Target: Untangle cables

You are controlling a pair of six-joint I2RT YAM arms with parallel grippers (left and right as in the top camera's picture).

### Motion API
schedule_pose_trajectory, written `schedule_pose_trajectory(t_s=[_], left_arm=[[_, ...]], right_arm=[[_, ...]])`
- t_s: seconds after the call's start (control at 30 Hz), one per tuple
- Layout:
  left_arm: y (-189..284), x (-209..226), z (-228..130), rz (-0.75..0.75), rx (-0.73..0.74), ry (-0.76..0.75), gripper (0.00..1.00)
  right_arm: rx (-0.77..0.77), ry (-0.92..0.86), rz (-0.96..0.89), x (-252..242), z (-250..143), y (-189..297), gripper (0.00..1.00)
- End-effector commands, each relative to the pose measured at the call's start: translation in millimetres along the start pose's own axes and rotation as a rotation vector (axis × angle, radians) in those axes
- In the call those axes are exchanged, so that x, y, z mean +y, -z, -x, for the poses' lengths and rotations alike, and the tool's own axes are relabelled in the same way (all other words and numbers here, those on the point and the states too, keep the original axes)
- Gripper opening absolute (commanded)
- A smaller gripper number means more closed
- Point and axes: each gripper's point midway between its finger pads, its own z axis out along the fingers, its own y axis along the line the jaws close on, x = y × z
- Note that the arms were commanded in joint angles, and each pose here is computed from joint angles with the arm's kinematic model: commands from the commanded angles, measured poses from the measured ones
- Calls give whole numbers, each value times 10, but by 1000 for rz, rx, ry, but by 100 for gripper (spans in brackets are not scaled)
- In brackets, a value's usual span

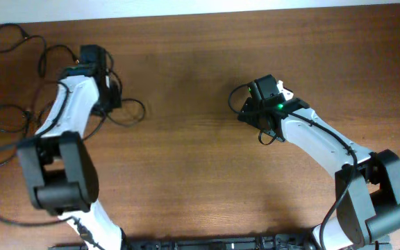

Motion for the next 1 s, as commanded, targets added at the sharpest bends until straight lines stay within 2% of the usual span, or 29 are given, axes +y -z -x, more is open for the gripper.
schedule_pose_trajectory(t_s=[0.0,0.03,0.17,0.27,0.33,0.43,0.5,0.53,0.57,0.6,0.63,0.67,0.73,0.77,0.8,0.83,0.87,0.9,0.93,0.97], left_arm=[[429,814,373,248,-165,98,0],[446,1079,382,337,-172,131,0],[405,1451,354,364,-169,207,0],[299,1172,441,180,-186,188,0],[176,1110,445,153,-171,197,0],[-251,792,365,7,-87,197,0],[-431,692,273,-30,-33,188,0],[-465,685,250,-30,-21,186,10],[-466,698,249,-24,-21,187,56],[-466,746,253,-9,-23,192,61],[-439,782,285,0,-32,197,61],[-274,825,405,3,-61,202,72],[220,896,600,-7,-117,209,73],[613,730,666,-139,-145,202,75],[865,517,644,-282,-147,191,82],[1190,186,586,-503,-150,170,97],[1454,-97,541,-688,-162,102,99],[1757,-361,450,-826,-196,-21,99],[1919,-385,375,-774,-220,-53,99],[2304,-361,268,-713,-309,-98,99]], right_arm=[[-6,3,-16,-27,-6,-17,99],[-6,3,-16,-27,-6,-17,99],[-7,3,-15,-26,-6,-17,99],[-6,3,-16,-27,-6,-17,99],[-6,3,-16,-27,-6,-17,99],[-6,3,-16,-27,-6,-17,99],[-7,3,-16,-27,-6,-17,99],[-7,3,-16,-27,-5,-17,99],[-7,3,-16,-27,-6,-17,99],[-7,3,-16,-27,-6,-17,99],[-6,3,-16,-29,-7,-17,99],[-4,3,-18,-34,-11,-17,99],[-4,3,-19,-34,-12,-17,99],[-4,3,-18,-33,-12,-17,99],[-4,3,-18,-33,-11,-17,99],[1,4,-13,-24,-21,-15,99],[58,51,9,0,-124,1,99],[103,243,52,60,-161,145,99],[100,267,28,1,-109,302,99],[48,252,5,-95,55,724,99]])
